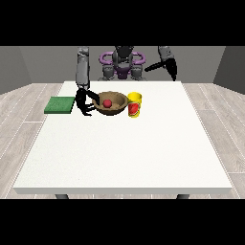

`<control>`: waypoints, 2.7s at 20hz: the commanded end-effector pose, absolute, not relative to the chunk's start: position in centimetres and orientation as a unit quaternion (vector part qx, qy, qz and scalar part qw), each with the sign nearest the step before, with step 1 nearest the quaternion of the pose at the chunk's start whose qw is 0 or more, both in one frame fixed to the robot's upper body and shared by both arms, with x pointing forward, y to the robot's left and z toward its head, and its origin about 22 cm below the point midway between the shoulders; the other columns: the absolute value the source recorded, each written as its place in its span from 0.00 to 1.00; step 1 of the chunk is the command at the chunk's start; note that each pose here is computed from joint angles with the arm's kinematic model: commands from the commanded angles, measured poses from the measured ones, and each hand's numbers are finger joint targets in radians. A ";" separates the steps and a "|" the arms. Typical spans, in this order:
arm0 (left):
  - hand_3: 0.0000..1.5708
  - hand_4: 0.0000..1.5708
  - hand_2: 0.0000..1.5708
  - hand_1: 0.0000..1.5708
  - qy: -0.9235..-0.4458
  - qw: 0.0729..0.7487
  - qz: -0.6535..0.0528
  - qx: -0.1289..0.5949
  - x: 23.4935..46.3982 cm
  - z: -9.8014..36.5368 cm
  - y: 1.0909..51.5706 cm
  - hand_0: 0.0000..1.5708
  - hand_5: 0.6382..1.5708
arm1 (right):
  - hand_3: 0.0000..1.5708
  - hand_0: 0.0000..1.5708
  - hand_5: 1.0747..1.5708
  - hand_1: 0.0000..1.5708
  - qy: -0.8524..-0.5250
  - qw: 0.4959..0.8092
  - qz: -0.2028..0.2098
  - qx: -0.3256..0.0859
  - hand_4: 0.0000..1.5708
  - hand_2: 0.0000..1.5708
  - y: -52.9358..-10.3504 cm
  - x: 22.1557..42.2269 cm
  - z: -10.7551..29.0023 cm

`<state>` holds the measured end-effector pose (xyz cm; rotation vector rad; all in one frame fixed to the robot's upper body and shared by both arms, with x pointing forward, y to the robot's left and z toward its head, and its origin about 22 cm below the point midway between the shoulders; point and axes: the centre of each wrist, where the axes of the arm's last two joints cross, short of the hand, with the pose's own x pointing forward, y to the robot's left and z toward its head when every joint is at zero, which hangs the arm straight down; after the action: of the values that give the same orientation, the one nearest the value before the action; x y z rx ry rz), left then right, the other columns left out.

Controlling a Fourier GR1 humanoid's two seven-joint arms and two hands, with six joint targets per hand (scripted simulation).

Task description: Pick the cup and pour the ball into the bowl, then pick the bowl and place it on the pad

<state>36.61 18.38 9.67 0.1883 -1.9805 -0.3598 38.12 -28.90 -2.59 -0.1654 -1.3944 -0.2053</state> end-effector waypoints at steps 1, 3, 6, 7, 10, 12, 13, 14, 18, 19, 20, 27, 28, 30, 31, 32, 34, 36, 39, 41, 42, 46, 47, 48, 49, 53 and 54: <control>0.00 0.00 0.00 0.00 -0.813 0.559 -0.129 0.095 37.1 8.4 20.9 0.00 1.00 | 1.00 1.00 0.97 1.00 -0.594 0.797 -0.071 -0.090 0.65 1.00 -27.7 39.4 -1.2; 0.00 0.00 0.00 0.00 -0.804 0.571 -0.128 0.106 36.7 6.9 21.6 0.00 1.00 | 1.00 1.00 0.97 1.00 -0.589 0.800 -0.056 -0.103 0.65 1.00 -27.7 39.8 -0.3; 0.00 0.00 0.00 0.00 -0.814 0.559 -0.117 0.106 36.9 7.1 22.7 0.00 1.00 | 1.00 1.00 0.96 1.00 -0.594 0.799 -0.069 -0.065 0.67 1.00 -28.6 40.8 1.9; 0.00 0.00 0.00 0.00 -0.788 0.591 -0.126 0.115 36.3 5.4 23.8 0.00 1.00 | 1.00 1.00 0.96 1.00 -0.568 0.819 -0.064 -0.055 0.67 1.00 -27.6 40.9 1.8; 0.00 0.00 0.00 0.00 -0.799 0.577 -0.121 0.115 35.3 4.8 22.4 0.00 1.00 | 1.00 1.00 0.96 1.00 -0.574 0.812 -0.075 -0.076 0.68 1.00 -32.7 39.7 2.1; 0.00 0.00 0.00 0.00 -0.794 0.585 -0.113 0.119 35.9 5.0 23.6 0.00 1.00 | 1.00 1.00 0.98 1.00 -0.580 0.809 -0.069 -0.073 0.67 1.00 -33.1 40.8 4.8; 0.00 0.00 0.00 0.00 -0.805 0.569 -0.108 0.129 36.0 5.8 22.7 0.00 1.00 | 1.00 1.00 0.99 1.00 -0.596 0.796 -0.077 -0.064 0.68 1.00 -34.9 39.6 3.7; 0.00 0.00 0.00 0.00 -0.801 0.575 -0.117 0.114 35.9 6.5 25.1 0.00 1.00 | 1.00 1.00 0.99 1.00 -0.594 0.795 -0.100 -0.070 0.67 1.00 -36.1 39.1 3.6; 0.00 0.00 0.00 0.00 -0.822 0.548 -0.104 0.117 34.5 3.9 22.4 0.00 1.00 | 1.00 1.00 0.98 1.00 -0.618 0.775 -0.120 -0.056 0.69 1.00 -39.3 37.7 3.7; 0.00 0.00 0.00 0.00 -0.816 0.555 -0.110 0.120 35.0 4.3 22.5 0.00 0.99 | 1.00 1.00 0.98 1.00 -0.611 0.781 -0.125 -0.045 0.69 1.00 -39.4 38.6 5.7; 0.00 0.00 0.00 0.00 -0.813 0.558 -0.098 0.132 35.4 4.6 23.3 0.00 0.99 | 1.00 1.00 0.98 1.00 -0.607 0.787 -0.101 -0.043 0.69 1.00 -40.4 37.3 4.2; 0.00 0.00 0.00 0.00 -0.852 0.495 -0.093 0.144 36.1 7.0 19.9 0.00 0.99 | 0.92 1.00 0.98 1.00 -0.657 0.742 -0.132 -0.023 0.65 1.00 -43.8 35.8 4.8; 0.00 0.00 0.00 0.00 -0.865 0.470 -0.106 0.139 36.0 7.9 20.5 0.00 0.99 | 0.87 1.00 0.98 1.00 -0.665 0.734 -0.132 -0.040 0.66 1.00 -46.0 35.0 6.0; 0.00 0.00 0.00 0.00 -0.884 0.433 -0.093 0.150 35.9 9.2 19.7 0.00 0.99 | 0.92 1.00 0.98 1.00 -0.705 0.696 -0.132 -0.043 0.66 1.00 -47.6 35.0 8.5; 0.00 0.00 0.00 0.00 -0.886 0.433 -0.101 0.128 35.1 9.7 18.4 0.00 0.99 | 0.86 1.00 0.99 1.00 -0.690 0.707 -0.145 -0.060 0.64 1.00 -48.2 34.1 7.2; 0.00 0.00 0.00 0.00 -0.895 0.412 -0.104 0.139 35.4 12.6 19.0 0.00 0.99 | 0.76 1.00 0.99 1.00 -0.713 0.685 -0.128 -0.076 0.64 1.00 -48.6 33.8 7.3; 0.00 0.00 0.00 0.00 -0.891 0.421 -0.091 0.145 35.7 11.7 20.2 0.00 0.99 | 0.22 1.00 1.00 1.00 -0.713 0.687 -0.108 -0.084 0.65 1.00 -50.4 33.5 10.5; 0.00 0.00 0.00 0.00 -0.894 0.411 -0.104 0.145 34.1 11.8 18.9 0.00 0.99 | 0.00 1.00 0.99 1.00 -0.716 0.684 -0.111 -0.089 0.67 1.00 -50.7 32.8 8.8; 0.00 0.00 0.00 0.00 -0.899 0.401 -0.089 0.151 34.5 13.6 19.4 0.00 0.99 | 0.00 1.00 1.00 1.00 -0.738 0.659 -0.109 -0.090 0.66 1.00 -50.9 33.7 11.3; 0.00 0.00 0.00 0.00 -0.905 0.386 -0.095 0.150 33.1 13.2 18.1 0.00 0.99 | 0.00 1.00 1.00 1.00 -0.729 0.666 -0.111 -0.111 0.66 1.00 -51.6 33.3 11.7; 0.00 0.00 0.00 0.00 -0.907 0.381 -0.085 0.154 33.0 13.8 18.5 0.00 0.99 | 0.22 1.00 1.00 1.00 -0.739 0.658 -0.106 -0.101 0.65 1.00 -51.5 33.2 11.2; 0.00 0.00 0.00 0.00 -0.904 0.392 -0.093 0.145 32.4 14.2 19.9 0.00 0.99 | 0.14 1.00 1.00 1.00 -0.732 0.665 -0.129 -0.077 0.64 1.00 -51.4 33.2 10.4; 0.00 0.00 0.00 0.00 -0.894 0.410 -0.100 0.148 32.4 13.4 20.2 0.00 0.99 | 0.00 1.00 0.99 1.00 -0.712 0.684 -0.144 -0.066 0.58 1.00 -51.7 33.1 10.8; 0.00 0.00 0.00 0.00 -0.893 0.415 -0.095 0.148 32.0 13.6 20.5 0.00 0.99 | 0.00 1.00 1.00 1.00 -0.712 0.685 -0.136 -0.067 0.53 1.00 -52.4 32.2 10.5; 0.00 0.00 0.00 0.00 -0.891 0.424 -0.095 0.134 32.2 13.4 19.0 0.00 0.99 | 0.00 1.00 1.00 1.00 -0.704 0.692 -0.147 -0.065 0.50 1.00 -51.9 33.2 11.5; 0.00 0.00 0.00 0.00 -0.893 0.419 -0.099 0.134 31.9 13.0 20.3 0.00 0.99 | 0.31 1.00 1.00 1.00 -0.700 0.694 -0.148 -0.079 0.47 1.00 -53.0 32.1 11.5; 0.00 0.00 0.00 0.00 -0.889 0.427 -0.087 0.142 32.2 14.5 21.0 0.00 0.99 | 0.52 1.00 1.00 1.00 -0.695 0.704 -0.127 -0.071 0.47 1.00 -52.6 32.1 10.6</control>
<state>32.26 20.23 13.65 0.3499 -2.2331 -0.2366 32.49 -52.41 11.09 -0.1659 -1.5749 -0.3068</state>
